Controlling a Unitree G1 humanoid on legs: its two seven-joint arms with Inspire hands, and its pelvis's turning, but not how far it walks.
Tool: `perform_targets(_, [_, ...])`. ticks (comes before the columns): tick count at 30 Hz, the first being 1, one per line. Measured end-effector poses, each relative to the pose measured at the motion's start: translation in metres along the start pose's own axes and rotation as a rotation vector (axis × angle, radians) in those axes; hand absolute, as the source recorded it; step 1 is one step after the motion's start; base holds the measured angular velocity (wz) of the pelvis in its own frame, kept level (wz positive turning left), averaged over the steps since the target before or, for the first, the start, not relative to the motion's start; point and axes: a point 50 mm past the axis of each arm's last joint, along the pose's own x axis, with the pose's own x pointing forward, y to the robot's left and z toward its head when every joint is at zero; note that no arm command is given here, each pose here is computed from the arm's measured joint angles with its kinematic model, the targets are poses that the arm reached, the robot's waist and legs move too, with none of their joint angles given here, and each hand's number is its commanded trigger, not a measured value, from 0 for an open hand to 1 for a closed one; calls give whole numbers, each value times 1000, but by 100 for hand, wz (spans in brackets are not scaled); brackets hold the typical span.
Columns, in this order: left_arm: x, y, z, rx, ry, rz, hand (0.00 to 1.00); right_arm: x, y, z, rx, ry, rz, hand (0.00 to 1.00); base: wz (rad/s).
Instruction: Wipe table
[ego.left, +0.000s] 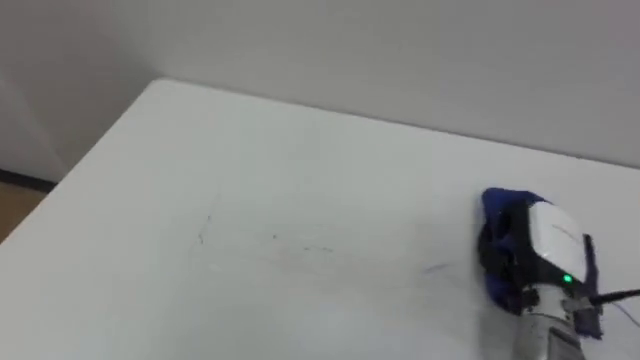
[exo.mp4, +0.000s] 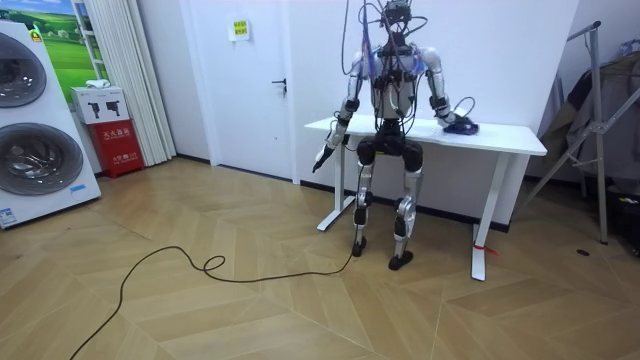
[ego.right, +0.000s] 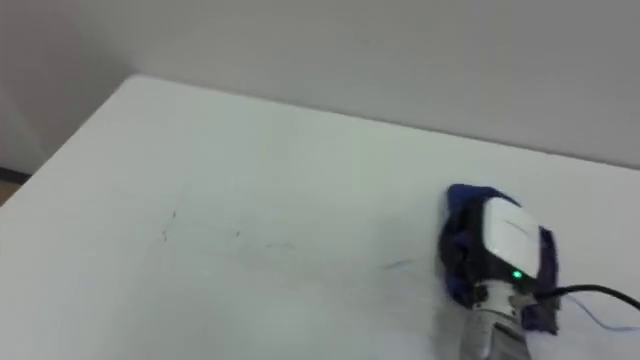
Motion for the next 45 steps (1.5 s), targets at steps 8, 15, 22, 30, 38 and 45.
perform_targets(8, [-2,-18,21,18,-54,-26,0,14,-4,10,-15,104,33,100,-30])
perform_targets(15, [-4,-44,68,101,-151,-100,0,-37,22,266,-19,-783,346,100,-9])
perform_targets(22, [-9,-53,42,130,-92,-136,0,-70,33,291,-13,-1012,477,100,41])
perform_targets(30, [-2,-32,34,62,-71,-62,0,-78,45,195,181,-828,420,100,2])
perform_targets(38, [3,1,10,-55,0,107,0,-54,20,50,306,-239,130,100,-5])
perform_targets(45, [3,17,8,-89,-54,149,0,-36,-11,-56,230,193,-47,100,0])
